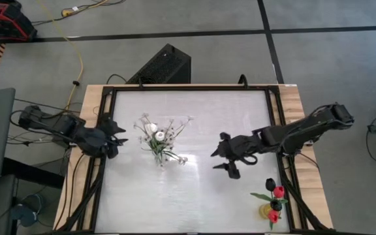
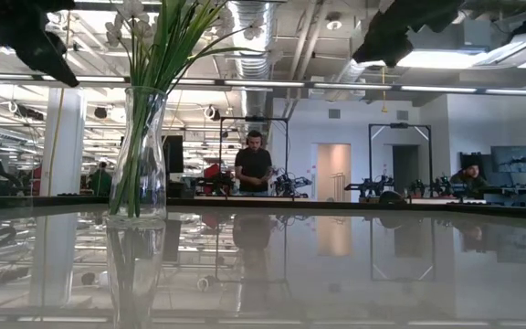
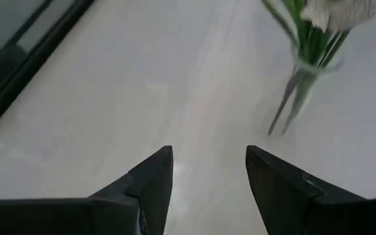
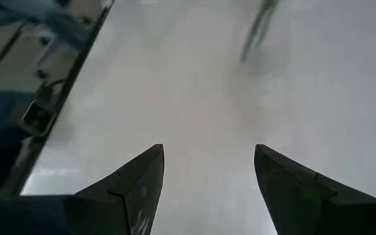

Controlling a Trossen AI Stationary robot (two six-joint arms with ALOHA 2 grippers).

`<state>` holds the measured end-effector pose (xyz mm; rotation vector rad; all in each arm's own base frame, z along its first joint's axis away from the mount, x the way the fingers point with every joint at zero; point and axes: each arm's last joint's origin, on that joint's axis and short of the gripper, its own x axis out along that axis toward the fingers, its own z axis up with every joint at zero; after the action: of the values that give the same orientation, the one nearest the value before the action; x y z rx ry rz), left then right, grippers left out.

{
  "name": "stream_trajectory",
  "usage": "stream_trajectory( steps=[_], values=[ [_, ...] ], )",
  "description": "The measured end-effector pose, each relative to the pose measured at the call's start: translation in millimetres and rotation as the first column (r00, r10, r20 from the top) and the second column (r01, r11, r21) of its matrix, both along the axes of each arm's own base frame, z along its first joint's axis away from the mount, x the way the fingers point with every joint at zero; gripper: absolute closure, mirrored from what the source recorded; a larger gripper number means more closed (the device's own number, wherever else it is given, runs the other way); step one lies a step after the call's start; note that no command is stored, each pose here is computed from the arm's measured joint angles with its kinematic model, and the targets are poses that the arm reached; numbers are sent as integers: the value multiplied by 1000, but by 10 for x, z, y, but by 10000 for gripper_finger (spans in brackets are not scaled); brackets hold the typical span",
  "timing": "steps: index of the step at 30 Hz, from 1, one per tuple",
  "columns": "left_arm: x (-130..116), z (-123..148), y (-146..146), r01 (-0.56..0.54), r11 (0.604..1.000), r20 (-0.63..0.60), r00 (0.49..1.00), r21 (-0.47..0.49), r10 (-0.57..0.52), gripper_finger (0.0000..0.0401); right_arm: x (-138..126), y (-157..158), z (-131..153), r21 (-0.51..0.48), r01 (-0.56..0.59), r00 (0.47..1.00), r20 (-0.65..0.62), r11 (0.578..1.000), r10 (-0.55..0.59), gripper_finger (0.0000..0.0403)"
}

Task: Sort flowers into vase by color
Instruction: Return to Home Position

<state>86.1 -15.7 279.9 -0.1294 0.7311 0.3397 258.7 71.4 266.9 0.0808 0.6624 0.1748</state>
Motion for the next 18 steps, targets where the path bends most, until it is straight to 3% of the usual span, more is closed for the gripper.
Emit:
stream_trajectory(
  steps=[5,11,13,18],
  values=[
    [-31,-157,11,55,998,262,964,-36,-43,219,-139,-92,158,-93,81,995,66,992,-75,138],
    [124,-290,-46,149,983,521,833,109,-184,219,-266,-380,320,-116,170,981,117,979,-156,138],
    [167,-311,-57,154,969,557,796,191,-236,219,-303,-496,371,-132,205,972,142,970,-186,138],
    [179,-283,-22,61,947,561,793,315,-238,219,-391,-796,479,-164,294,945,201,942,-260,138]
  ],
)
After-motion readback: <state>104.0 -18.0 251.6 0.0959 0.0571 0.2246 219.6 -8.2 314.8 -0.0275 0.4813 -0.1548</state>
